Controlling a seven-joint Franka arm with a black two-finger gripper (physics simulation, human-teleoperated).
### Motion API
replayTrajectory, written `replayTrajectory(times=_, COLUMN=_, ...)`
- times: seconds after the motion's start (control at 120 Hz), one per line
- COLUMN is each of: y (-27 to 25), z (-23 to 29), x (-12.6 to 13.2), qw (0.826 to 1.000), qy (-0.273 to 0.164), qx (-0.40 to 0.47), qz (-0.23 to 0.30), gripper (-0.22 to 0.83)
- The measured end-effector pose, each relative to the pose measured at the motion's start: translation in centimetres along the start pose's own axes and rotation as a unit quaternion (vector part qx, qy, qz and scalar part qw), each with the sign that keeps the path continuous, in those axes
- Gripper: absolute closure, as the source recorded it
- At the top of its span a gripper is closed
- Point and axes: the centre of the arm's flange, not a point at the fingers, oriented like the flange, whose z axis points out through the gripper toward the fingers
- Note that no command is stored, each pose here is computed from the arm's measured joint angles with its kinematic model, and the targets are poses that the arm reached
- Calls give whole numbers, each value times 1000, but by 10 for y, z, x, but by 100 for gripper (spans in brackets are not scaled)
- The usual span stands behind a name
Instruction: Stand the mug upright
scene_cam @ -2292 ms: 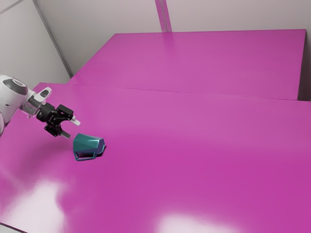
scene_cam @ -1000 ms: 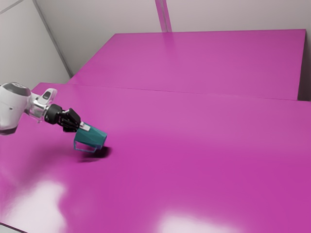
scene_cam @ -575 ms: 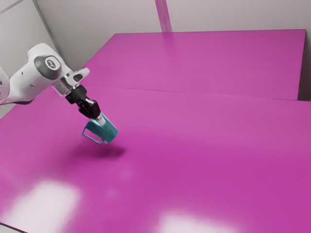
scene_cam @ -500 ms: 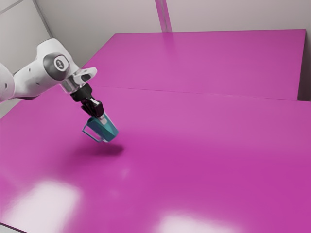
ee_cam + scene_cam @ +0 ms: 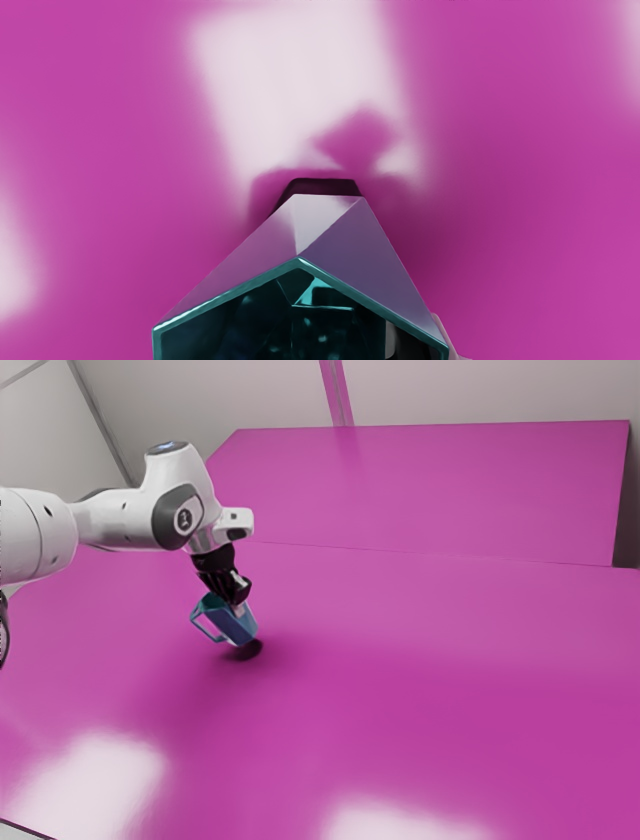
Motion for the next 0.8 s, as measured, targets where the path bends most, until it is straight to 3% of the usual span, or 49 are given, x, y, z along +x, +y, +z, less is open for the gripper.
replayTrajectory(times=0.333, y=0, z=32, x=6, qw=999, qy=-13, qx=3, qz=-47, gripper=78)
replayTrajectory(times=0.575, y=2, z=20, x=5, qw=998, qy=-4, qx=5, qz=-68, gripper=31)
replayTrajectory(times=0.8, y=6, z=-25, x=1, qw=996, qy=25, qx=9, qz=-82, gripper=11)
